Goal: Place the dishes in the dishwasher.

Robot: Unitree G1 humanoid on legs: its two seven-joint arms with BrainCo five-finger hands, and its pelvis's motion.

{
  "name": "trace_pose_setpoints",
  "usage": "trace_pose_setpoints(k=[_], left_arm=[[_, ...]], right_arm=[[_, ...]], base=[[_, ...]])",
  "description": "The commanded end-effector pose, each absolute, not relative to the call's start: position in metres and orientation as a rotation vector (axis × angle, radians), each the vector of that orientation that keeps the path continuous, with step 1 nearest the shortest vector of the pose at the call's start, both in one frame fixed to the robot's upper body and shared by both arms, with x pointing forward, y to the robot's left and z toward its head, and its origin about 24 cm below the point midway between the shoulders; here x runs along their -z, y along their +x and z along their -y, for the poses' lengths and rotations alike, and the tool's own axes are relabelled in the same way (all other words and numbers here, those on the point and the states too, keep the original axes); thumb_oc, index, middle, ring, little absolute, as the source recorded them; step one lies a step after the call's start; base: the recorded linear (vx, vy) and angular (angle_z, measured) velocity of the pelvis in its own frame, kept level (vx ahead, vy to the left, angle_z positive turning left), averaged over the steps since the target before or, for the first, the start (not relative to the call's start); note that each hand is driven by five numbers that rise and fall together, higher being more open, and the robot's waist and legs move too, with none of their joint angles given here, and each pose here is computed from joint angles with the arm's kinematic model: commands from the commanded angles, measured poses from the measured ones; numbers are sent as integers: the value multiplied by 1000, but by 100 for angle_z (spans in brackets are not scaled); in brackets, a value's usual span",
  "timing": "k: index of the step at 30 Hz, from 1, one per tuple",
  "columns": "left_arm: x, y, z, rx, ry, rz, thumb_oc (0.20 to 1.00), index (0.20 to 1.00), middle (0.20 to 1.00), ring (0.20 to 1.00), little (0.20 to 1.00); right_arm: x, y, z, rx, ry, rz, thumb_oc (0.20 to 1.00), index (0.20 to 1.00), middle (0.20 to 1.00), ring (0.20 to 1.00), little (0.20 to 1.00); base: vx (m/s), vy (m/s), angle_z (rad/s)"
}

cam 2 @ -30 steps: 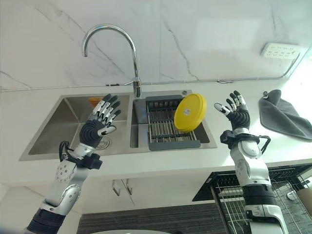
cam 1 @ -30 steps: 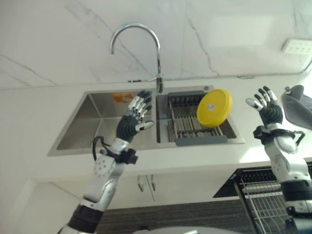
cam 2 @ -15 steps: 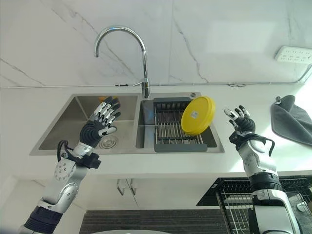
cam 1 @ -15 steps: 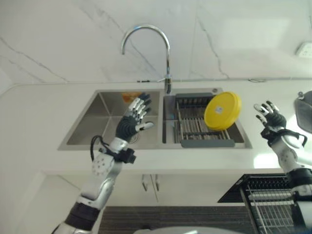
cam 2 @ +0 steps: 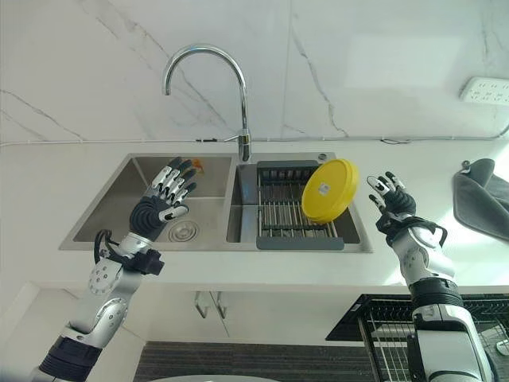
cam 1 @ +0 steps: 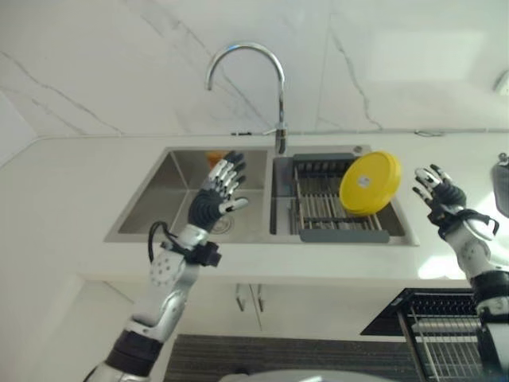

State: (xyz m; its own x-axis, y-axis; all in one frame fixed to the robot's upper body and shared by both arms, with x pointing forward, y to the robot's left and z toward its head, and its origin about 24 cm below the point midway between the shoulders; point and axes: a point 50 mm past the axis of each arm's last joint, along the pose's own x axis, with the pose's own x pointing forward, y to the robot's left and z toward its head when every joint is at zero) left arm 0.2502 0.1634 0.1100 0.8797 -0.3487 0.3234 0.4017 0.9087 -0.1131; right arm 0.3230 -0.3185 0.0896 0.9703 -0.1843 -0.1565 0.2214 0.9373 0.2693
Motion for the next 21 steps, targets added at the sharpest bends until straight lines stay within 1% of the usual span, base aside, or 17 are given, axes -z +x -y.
trace_pose_setpoints(k=[1,21], left_arm=[[-135,262,-158,447,-165,416,1000,1000,1000,1000,1000],[-135,264,-159,429,-172,404,1000,1000,1000,1000,1000]], right_arm=[[-145,346,321,144,270,-3,1000,1000,1000,1000,1000],[-138,353,318,88,259,-136,1000,1000,1000,1000,1000]], base=[[0,0,0],[-4,2,2]])
